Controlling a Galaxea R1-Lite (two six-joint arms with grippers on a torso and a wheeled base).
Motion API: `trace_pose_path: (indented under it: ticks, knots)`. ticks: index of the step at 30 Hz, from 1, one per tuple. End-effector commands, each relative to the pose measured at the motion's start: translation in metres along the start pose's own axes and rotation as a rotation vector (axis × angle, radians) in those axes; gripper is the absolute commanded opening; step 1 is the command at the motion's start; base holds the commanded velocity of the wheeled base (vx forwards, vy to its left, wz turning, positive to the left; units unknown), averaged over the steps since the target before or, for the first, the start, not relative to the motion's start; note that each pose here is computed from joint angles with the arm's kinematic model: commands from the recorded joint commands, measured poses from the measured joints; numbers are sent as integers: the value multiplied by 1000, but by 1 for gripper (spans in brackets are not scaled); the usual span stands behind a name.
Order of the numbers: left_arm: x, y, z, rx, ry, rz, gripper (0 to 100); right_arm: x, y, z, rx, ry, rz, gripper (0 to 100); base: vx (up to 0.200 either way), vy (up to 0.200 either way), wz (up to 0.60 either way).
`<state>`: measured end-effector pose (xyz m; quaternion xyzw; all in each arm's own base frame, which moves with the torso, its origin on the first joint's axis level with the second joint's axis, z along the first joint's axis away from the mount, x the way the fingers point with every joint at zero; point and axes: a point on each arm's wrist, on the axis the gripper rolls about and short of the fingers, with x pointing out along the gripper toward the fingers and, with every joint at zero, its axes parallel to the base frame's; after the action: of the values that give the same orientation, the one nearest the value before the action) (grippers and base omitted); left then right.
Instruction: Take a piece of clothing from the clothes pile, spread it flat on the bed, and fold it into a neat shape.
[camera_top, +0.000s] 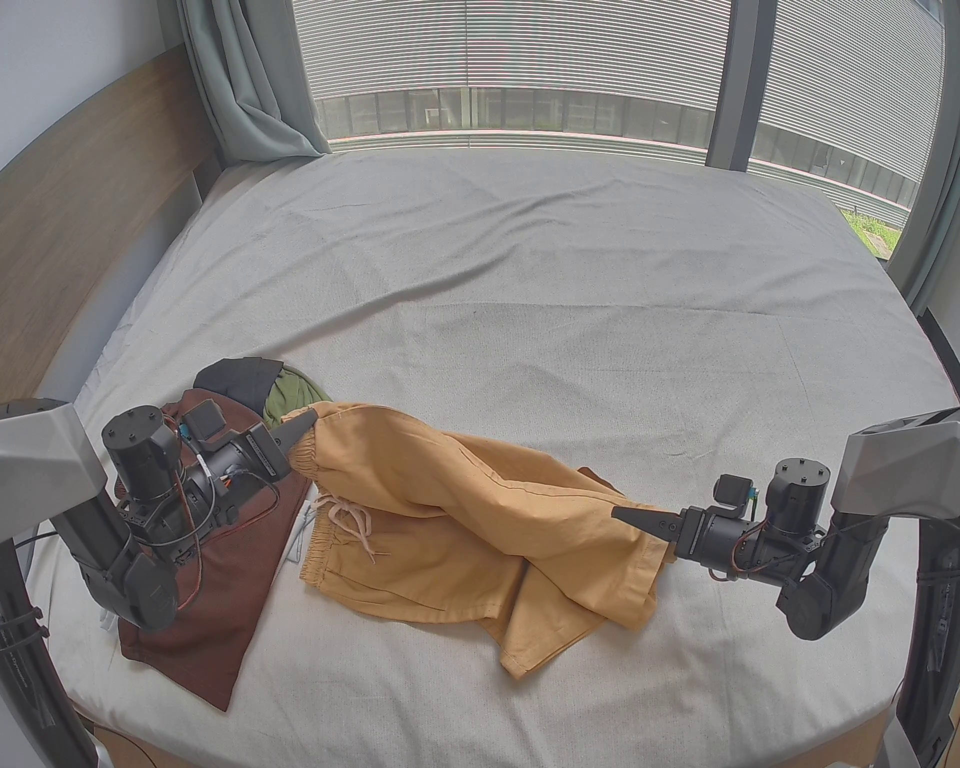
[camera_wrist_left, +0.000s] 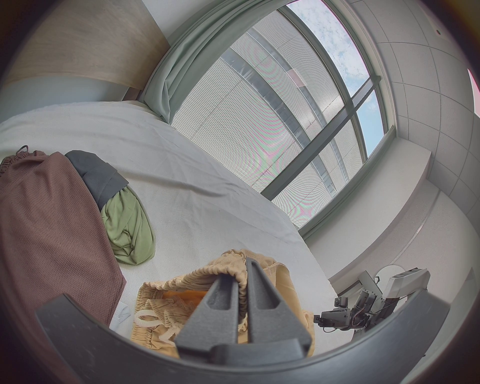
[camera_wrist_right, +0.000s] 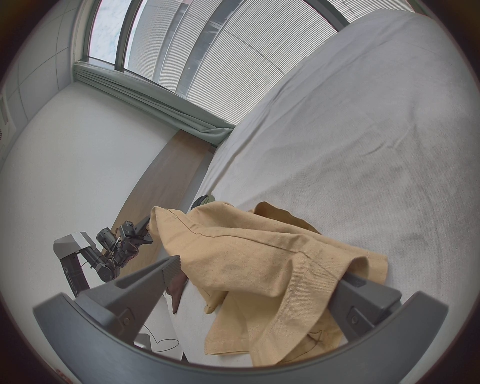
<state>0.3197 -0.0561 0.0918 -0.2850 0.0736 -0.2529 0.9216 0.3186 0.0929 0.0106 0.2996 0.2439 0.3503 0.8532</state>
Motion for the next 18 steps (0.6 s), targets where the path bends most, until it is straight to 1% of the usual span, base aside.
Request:
trace_pose_path:
  ticks: [1, 8, 13, 18]
  knots:
    - [0, 0, 1, 2, -6, -1, 0, 2, -9, -7, 24, 19, -18, 100, 0, 0, 0]
    - [0, -1, 0, 1, -2, -4, 0, 10, -9, 5, 27, -20, 7, 100, 0, 0, 0]
    - [0, -1, 1, 1, -3, -3, 0, 14, -7, 6, 33, -23, 19, 100, 0, 0, 0]
    - [0, -1, 1, 2, -4, -4, 0, 17, -12, 4, 38, -26, 8, 100, 0, 0, 0]
